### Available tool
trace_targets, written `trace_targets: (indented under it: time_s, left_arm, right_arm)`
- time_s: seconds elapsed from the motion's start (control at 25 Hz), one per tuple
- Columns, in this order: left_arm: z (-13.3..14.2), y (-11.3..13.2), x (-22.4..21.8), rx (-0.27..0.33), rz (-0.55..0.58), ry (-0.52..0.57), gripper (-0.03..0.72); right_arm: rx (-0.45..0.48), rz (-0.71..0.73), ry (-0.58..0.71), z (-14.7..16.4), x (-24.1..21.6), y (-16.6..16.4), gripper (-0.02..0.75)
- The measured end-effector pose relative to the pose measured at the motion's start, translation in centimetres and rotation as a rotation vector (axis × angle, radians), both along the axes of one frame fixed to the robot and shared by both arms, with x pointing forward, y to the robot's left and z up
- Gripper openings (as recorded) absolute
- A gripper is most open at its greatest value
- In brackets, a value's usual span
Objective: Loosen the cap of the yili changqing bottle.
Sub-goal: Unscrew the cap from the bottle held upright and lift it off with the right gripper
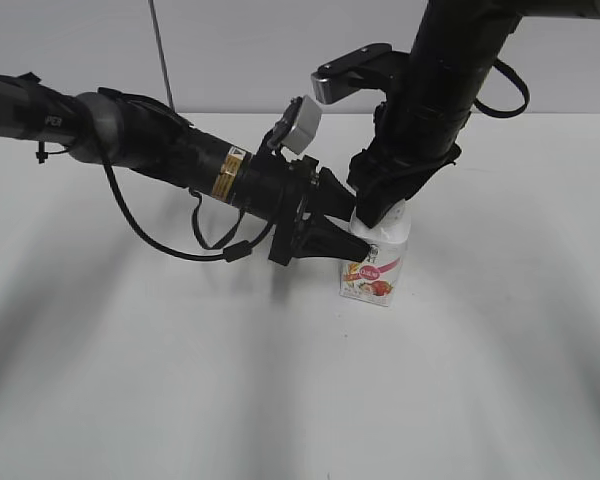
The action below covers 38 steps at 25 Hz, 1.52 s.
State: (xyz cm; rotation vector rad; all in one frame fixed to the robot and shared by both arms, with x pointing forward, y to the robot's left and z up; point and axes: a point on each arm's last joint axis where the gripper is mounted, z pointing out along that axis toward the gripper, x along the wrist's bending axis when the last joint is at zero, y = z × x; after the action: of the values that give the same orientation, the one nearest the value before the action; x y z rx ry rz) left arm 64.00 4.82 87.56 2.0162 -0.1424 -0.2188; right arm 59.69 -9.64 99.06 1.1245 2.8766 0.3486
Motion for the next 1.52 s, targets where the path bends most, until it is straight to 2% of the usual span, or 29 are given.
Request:
trace_targets:
  time_s: [0.2, 0.36, 0.6, 0.68, 0.92, 1.08, 1.24, 1.44, 1.52]
  left_arm:
    - [0.00, 0.00, 0.00, 0.000, 0.000, 0.000, 0.412]
    - [0.00, 0.00, 0.00, 0.000, 0.000, 0.000, 0.412]
    - [0.00, 0.00, 0.00, 0.000, 0.001, 0.001, 0.412]
    - [0.00, -0.04, -0.02, 0.000, -0.002, -0.001, 0.412]
    - [-0.02, -0.10, -0.09, 0.000, -0.009, -0.008, 0.412]
    - [-0.02, -0.10, -0.09, 0.000, -0.009, -0.010, 0.412]
    - [-0.02, -0.10, -0.09, 0.000, -0.009, -0.010, 0.412]
    - [0.01, -0.10, -0.17, -0.003, -0.018, -0.006, 0.412]
    - [0.04, -0.10, -0.21, -0.004, -0.020, 0.001, 0.412]
  right_arm:
    - [0.000, -0.001, 0.000, 0.00, 0.00, 0.00, 0.496]
    - [0.000, -0.009, 0.000, 0.00, 0.01, -0.01, 0.397]
    - [-0.021, 0.051, -0.014, -0.02, 0.04, -0.13, 0.389]
    - [-0.038, 0.175, -0.034, 0.00, 0.01, -0.16, 0.389]
    - [-0.106, 0.743, -0.138, 0.03, -0.01, -0.20, 0.389]
    - [-0.128, 0.916, -0.171, 0.03, 0.00, -0.21, 0.389]
    - [-0.129, 0.937, -0.175, 0.03, 0.00, -0.20, 0.388]
    - [-0.100, 0.885, -0.159, 0.35, -0.07, -0.02, 0.391]
    - [-0.084, 0.851, -0.151, 0.65, -0.06, 0.11, 0.435]
